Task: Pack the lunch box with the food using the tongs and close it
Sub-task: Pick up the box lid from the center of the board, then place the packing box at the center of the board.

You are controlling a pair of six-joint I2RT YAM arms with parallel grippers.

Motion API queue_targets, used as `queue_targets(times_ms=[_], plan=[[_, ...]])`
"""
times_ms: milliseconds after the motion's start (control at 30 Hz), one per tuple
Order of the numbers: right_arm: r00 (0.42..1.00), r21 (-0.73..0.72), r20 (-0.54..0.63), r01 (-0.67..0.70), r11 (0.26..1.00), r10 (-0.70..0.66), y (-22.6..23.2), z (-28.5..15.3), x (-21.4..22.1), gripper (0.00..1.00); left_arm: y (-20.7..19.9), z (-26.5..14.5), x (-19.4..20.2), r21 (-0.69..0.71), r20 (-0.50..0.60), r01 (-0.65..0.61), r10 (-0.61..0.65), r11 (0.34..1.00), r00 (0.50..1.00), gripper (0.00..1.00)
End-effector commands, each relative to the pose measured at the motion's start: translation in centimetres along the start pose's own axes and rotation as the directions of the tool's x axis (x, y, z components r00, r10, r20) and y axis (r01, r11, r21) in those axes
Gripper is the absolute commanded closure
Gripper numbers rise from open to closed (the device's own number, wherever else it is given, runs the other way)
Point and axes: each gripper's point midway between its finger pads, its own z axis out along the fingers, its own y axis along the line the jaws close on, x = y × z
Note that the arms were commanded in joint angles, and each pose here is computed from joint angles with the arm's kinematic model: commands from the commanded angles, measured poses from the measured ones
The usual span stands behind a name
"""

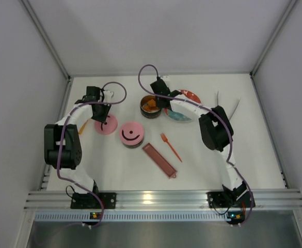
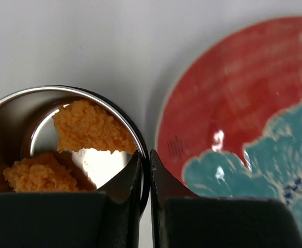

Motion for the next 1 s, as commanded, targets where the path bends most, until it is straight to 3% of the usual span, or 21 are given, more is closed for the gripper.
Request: queue_targets(times_ms=[0,67,100,267,500,567,667,800,967], plan=[[0.985,-0.026,0.173,0.0,1.0,0.004,-0.2,-7.0,-5.8,1.0,0.4,1.3,-1.3,-0.005,0.07,-0.023,0.023,1.0,0.997,0.65],[0.982,-0.031,0.188,0.022,0.999,-0.016,-1.1,-9.5,-5.4,1.0,0.2,1.6,-1.5,0.006,0.088,-0.037,0.036,0.999,0.995,0.71],[0.974,-0.047,0.226,0.022,0.999,-0.01,-1.4,-11.6,-6.5,1.0,0.1,1.7,-1.3,0.006,0.082,-0.04,0.039,0.999,0.996,0.79],[0.971,-0.059,0.227,0.088,0.994,-0.073,-2.1,-16.1,-2.7,1.0,0.3,1.5,-0.8,-0.003,0.073,-0.062,0.062,0.998,0.995,1.0],[0.95,-0.167,0.258,0.221,0.961,-0.174,1.5,-23.4,1.9,1.0,0.5,-1.9,-2.6,0.003,0.116,-0.078,0.077,0.997,0.99,1.0],[0.935,-0.263,0.26,0.31,0.914,-0.242,4.9,-26.3,5.9,1.0,0.2,-4.2,-3.8,0.023,0.152,-0.103,0.098,0.994,0.983,1.0],[0.92,-0.314,0.259,0.367,0.875,-0.293,7.1,-27.5,9.0,1.0,-0.2,-7.9,-5.4,0.038,0.22,-0.127,0.116,0.991,0.969,1.0],[0.882,-0.389,0.28,0.466,0.795,-0.38,11.3,-28.6,13.5,1.0,-1.6,-11.5,-4.7,0.103,0.218,-0.155,0.13,0.983,0.967,1.0],[0.873,-0.415,0.246,0.488,0.768,-0.422,13.3,-26.9,16.7,1.0,-2.9,-14.0,-3.7,0.143,0.235,-0.169,0.132,0.975,0.963,1.0]])
